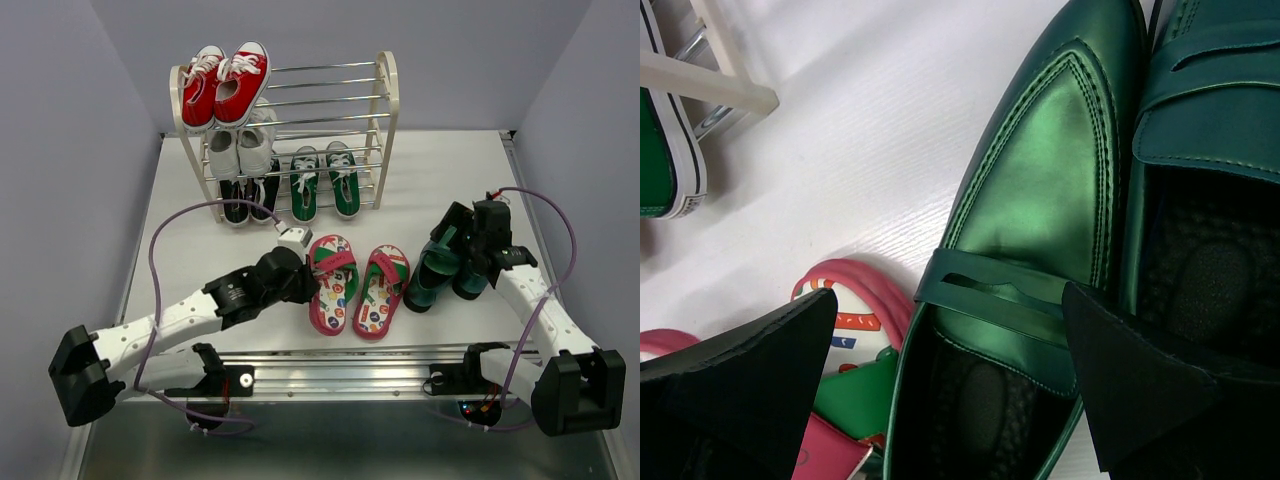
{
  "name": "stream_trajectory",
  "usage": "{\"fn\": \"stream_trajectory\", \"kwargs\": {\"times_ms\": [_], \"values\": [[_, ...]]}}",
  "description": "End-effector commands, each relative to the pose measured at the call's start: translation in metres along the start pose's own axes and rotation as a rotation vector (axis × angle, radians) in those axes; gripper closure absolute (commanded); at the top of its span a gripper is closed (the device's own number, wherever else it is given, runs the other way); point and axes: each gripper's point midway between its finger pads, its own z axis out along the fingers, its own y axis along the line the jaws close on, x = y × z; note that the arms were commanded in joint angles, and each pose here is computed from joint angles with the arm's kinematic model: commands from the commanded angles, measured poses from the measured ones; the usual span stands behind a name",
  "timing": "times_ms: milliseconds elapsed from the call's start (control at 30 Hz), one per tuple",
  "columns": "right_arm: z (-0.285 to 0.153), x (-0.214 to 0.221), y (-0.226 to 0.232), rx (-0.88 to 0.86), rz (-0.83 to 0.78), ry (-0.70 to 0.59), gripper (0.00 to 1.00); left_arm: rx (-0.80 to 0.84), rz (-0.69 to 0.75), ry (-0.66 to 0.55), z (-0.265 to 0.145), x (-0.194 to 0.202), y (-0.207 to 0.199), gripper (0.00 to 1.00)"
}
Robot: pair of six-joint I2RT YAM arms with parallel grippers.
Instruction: Place and organize the shoes onto the shoe shelf
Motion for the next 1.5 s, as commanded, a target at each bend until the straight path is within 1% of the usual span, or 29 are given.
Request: {"fn": "stream_trajectory", "kwargs": {"times_ms": [0, 33, 167, 300, 400, 533, 633, 733, 800, 1000, 1067, 1167, 1267, 1367, 1467], "values": [[-0.003, -0.011, 0.009, -0.050, -0.011, -0.048, 0.00, 0.110, -0.034, -0.190, -0.032, -0.048, -0.026, 1.00], [-0.002, -0.011, 0.009, -0.048, -0.011, -0.047, 0.00, 0.111, -0.036, -0.195, -0.036, -0.050, -0.025, 1.00], [-0.003, -0.011, 0.010, -0.053, -0.011, -0.049, 0.00, 0.138, -0.042, -0.280, -0.061, -0.072, -0.030, 1.00], [-0.003, -0.011, 0.011, -0.060, -0.014, -0.049, 0.00, 0.157, -0.026, -0.390, -0.081, -0.102, -0.038, 1.00], [-0.002, -0.011, 0.012, -0.062, -0.014, -0.046, 0.00, 0.152, -0.011, -0.449, -0.085, -0.123, -0.046, 1.00], [-0.002, -0.011, 0.012, -0.065, -0.016, -0.045, 0.00, 0.094, 0.016, -0.512, -0.075, -0.152, -0.052, 1.00], [-0.002, -0.010, 0.012, -0.066, -0.019, -0.041, 0.00, 0.056, -0.017, -0.636, -0.078, -0.187, -0.056, 1.00], [0.000, -0.009, 0.011, -0.060, -0.023, -0.035, 0.00, -0.017, -0.045, -0.707, -0.079, -0.211, -0.050, 1.00], [0.001, -0.008, 0.011, -0.062, -0.023, -0.030, 0.00, -0.048, -0.043, -0.731, -0.078, -0.227, -0.048, 1.00], [-0.001, -0.009, 0.012, -0.064, -0.023, -0.035, 0.00, -0.055, -0.018, -0.751, -0.069, -0.263, -0.040, 1.00], [-0.002, -0.011, 0.012, -0.065, -0.025, -0.044, 0.00, -0.048, 0.009, -0.763, -0.059, -0.282, -0.029, 1.00], [-0.003, -0.012, 0.012, -0.064, -0.025, -0.048, 0.00, -0.060, 0.036, -0.764, -0.054, -0.294, -0.024, 1.00], [-0.002, -0.012, 0.011, -0.061, -0.025, -0.046, 0.00, -0.078, 0.103, -0.782, -0.052, -0.308, -0.026, 1.00], [-0.002, -0.012, 0.011, -0.060, -0.025, -0.049, 0.00, -0.138, 0.121, -0.805, -0.051, -0.320, -0.016, 1.00], [-0.002, -0.012, 0.011, -0.057, -0.023, -0.049, 0.00, -0.158, 0.126, -0.810, -0.046, -0.327, -0.009, 1.00]]}}
